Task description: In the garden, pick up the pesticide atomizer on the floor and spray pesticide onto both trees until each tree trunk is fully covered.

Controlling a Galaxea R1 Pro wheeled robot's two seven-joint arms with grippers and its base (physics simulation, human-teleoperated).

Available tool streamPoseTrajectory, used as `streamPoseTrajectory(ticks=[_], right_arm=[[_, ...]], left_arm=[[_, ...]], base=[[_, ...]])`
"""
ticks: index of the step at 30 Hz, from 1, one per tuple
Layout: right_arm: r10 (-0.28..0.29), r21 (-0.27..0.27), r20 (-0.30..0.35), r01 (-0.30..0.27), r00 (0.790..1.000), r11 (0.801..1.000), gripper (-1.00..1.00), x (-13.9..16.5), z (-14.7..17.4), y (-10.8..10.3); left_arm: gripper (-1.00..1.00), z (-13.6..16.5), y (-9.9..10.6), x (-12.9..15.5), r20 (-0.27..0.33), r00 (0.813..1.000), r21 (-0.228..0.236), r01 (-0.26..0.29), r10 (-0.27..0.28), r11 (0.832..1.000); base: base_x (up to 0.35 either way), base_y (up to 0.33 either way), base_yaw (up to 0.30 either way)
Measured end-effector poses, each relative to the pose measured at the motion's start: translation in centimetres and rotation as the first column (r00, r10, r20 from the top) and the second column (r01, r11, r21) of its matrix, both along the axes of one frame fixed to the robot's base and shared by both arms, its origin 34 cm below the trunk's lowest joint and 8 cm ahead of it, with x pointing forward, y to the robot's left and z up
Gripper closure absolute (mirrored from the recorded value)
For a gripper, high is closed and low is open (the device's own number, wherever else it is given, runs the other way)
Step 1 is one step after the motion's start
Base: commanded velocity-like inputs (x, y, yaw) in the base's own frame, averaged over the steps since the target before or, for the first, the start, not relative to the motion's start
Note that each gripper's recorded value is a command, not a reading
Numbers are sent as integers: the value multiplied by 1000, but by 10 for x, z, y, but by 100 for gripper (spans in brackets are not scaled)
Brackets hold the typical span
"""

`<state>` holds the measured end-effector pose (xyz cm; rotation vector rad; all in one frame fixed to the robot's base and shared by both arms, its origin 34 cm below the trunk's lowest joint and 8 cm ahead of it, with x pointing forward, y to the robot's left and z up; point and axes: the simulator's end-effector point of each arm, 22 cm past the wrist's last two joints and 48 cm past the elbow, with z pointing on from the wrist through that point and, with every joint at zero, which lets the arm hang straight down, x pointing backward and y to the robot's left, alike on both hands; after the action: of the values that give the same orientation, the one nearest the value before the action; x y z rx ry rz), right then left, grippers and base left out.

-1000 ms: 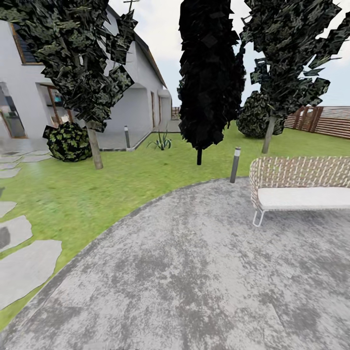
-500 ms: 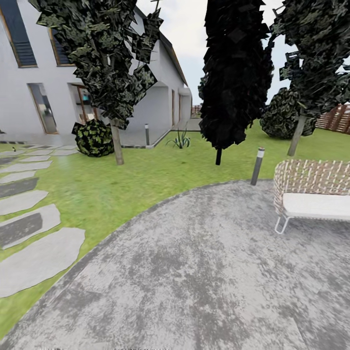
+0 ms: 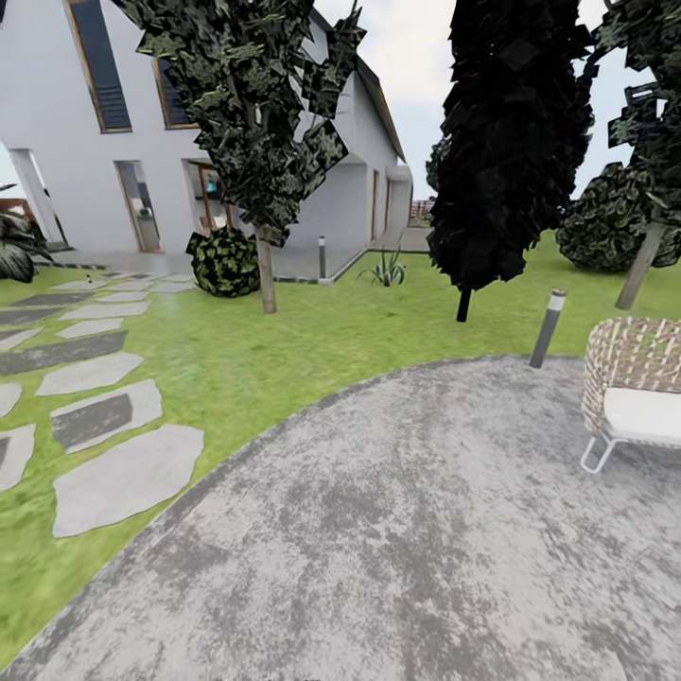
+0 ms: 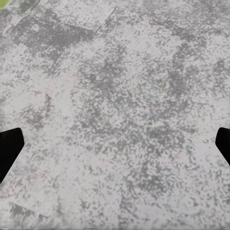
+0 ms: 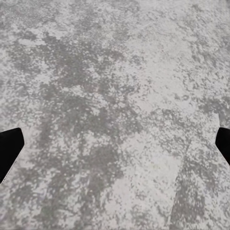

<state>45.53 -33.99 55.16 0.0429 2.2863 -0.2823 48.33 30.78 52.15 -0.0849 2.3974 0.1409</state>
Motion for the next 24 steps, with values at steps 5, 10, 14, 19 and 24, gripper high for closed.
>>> streamPoseTrajectory(ticks=[5, 10, 14, 19, 24], right_arm=[[4, 2, -5, -4, 1000, 1000, -100, -1, -2, 2], [5, 2, -9, -5, 1000, 1000, -100, -2, -3, 2], [8, 2, -13, -8, 1000, 1000, -100, -3, -4, 3], [59, 6, -23, -59, 998, 998, -100, -4, -14, 19], [71, 8, -28, -71, 997, 997, -100, -5, -24, 23]], left_arm=[[-100, -1, 0, -1, -3, 1000, -1, -1, 1, 1000], [-100, -2, 0, -2, -6, 1000, -1, -1, 1, 1000], [-100, -4, 1, -3, -9, 1000, 0, -3, 3, 1000], [-100, -12, 1, -5, -14, 1000, -1, -5, 5, 1000], [-100, -22, 1, -7, -19, 1000, -2, -9, 9, 1000]], base=[[0, 0, 258], [0, 0, 258], [0, 0, 256], [0, 0, 255], [0, 0, 254]])
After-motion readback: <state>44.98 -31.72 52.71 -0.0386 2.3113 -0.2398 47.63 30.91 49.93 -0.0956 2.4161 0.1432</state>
